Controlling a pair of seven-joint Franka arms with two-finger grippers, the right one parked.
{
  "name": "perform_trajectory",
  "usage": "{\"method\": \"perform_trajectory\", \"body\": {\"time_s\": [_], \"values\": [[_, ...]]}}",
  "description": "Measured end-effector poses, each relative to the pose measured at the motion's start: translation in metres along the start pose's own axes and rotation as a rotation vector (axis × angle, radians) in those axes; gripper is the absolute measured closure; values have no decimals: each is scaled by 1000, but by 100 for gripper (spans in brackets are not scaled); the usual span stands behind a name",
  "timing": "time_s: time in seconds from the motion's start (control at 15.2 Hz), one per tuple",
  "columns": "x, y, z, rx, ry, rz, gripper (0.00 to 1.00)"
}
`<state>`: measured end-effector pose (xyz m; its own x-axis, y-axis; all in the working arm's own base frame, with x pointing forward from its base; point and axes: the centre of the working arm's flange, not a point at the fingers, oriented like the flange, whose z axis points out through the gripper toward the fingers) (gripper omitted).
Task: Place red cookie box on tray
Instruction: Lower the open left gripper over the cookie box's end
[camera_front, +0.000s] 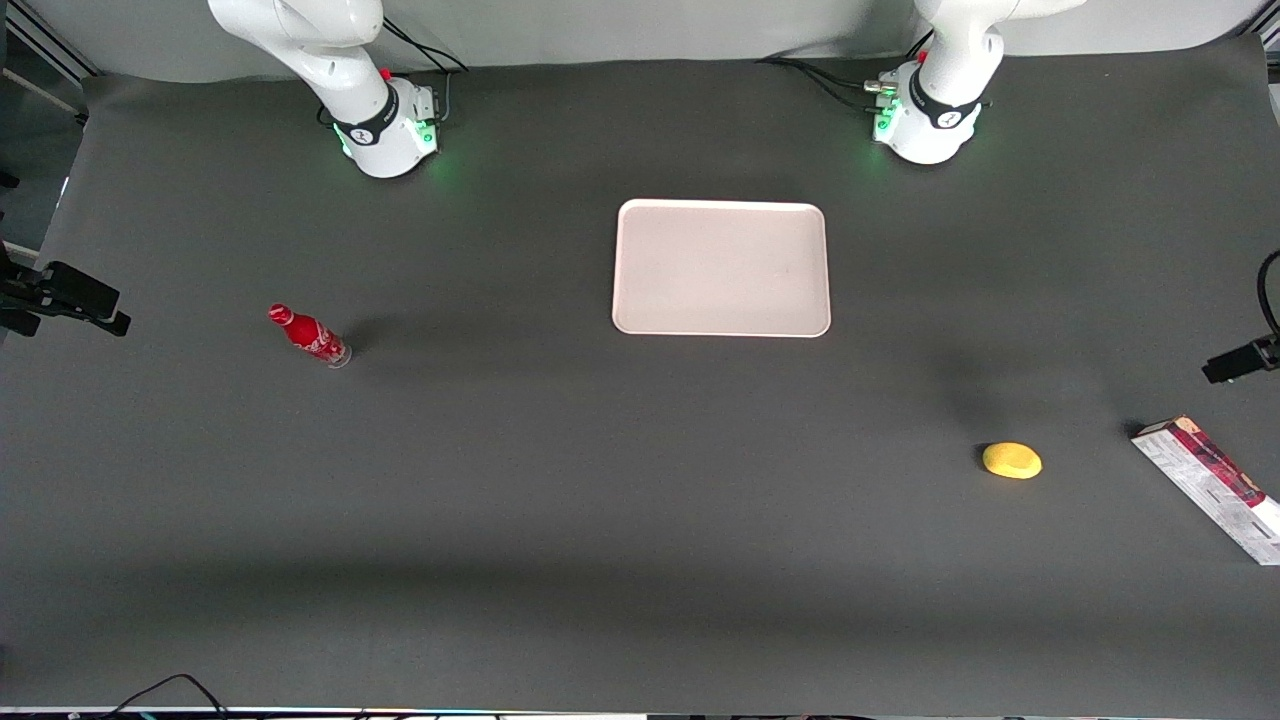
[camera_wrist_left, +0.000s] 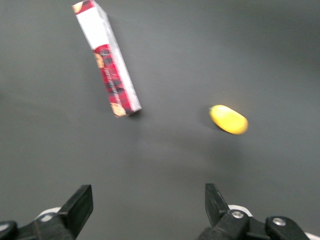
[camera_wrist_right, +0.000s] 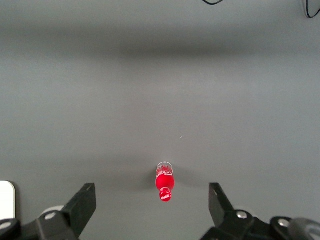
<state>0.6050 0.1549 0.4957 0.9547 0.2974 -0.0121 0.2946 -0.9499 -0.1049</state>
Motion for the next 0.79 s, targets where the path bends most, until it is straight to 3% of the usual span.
{"method": "perform_trajectory", "body": {"time_s": [0.33,0.59,0.66,0.79], "values": [[34,-35,80,40,-7,-27,0],[46,-64,134,47,-28,-56,0],[50,-67,148,45,-24,-63,0],[59,-78,179,5,14,-103,0]]}}
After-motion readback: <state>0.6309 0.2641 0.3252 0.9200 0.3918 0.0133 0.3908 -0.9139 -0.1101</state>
